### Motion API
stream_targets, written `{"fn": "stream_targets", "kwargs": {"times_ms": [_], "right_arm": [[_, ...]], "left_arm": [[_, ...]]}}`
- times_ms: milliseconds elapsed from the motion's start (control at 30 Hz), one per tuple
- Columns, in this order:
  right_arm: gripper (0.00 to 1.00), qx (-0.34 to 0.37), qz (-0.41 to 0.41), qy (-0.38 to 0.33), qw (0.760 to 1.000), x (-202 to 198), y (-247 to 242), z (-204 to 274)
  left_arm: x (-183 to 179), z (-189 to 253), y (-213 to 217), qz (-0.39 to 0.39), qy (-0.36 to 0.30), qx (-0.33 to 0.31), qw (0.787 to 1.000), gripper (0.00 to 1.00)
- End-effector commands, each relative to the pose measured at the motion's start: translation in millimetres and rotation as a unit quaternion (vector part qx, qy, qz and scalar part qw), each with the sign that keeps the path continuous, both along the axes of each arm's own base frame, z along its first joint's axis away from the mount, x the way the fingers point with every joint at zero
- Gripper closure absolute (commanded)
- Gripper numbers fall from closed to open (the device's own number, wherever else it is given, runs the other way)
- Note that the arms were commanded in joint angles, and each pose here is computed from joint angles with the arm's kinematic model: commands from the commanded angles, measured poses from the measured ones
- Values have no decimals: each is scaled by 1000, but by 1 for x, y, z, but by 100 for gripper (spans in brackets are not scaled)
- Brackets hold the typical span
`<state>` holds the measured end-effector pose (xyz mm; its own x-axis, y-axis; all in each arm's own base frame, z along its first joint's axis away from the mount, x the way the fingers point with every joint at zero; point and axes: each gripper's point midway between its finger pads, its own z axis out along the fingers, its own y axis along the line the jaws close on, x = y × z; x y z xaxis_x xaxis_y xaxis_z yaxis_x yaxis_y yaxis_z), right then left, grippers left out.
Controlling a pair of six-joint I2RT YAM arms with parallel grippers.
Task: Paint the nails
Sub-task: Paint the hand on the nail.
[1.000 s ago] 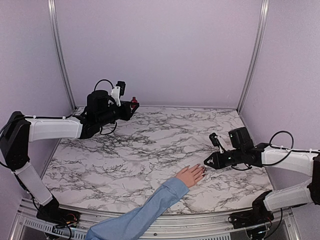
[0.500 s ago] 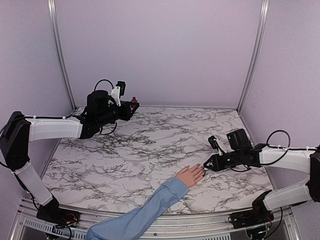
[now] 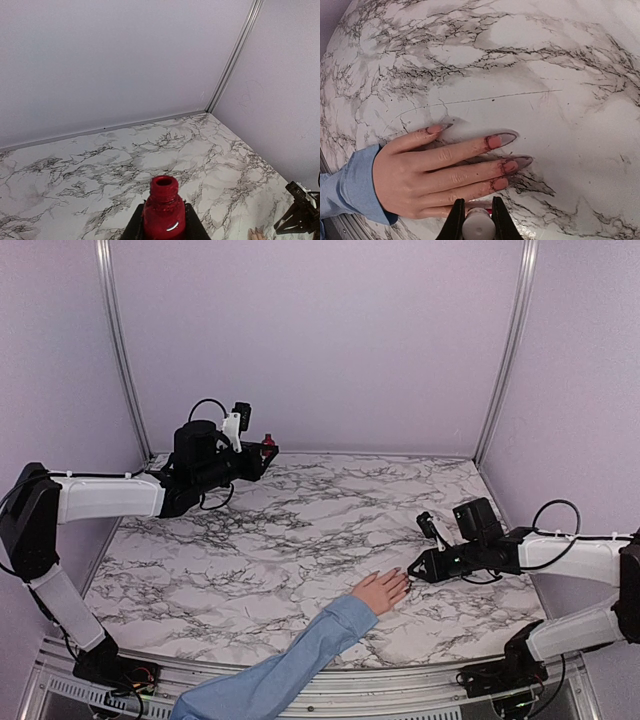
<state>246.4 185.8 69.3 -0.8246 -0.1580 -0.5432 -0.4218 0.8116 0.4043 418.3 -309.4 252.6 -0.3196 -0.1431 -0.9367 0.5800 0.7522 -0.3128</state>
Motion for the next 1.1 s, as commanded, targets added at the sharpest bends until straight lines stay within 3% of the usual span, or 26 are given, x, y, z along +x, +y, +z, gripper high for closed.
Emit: {"fn": "stream_targets", "kwargs": {"times_ms": [0,1067], "right_arm": [[100,-9,-9,-1,1000,5,-1,0],[100,-22,-64,-10,998,17,-20,6]], "left_arm": [[1,16,3,5,-18,-12,1000,100],[3,13,1,2,-14,-10,1000,100]]}}
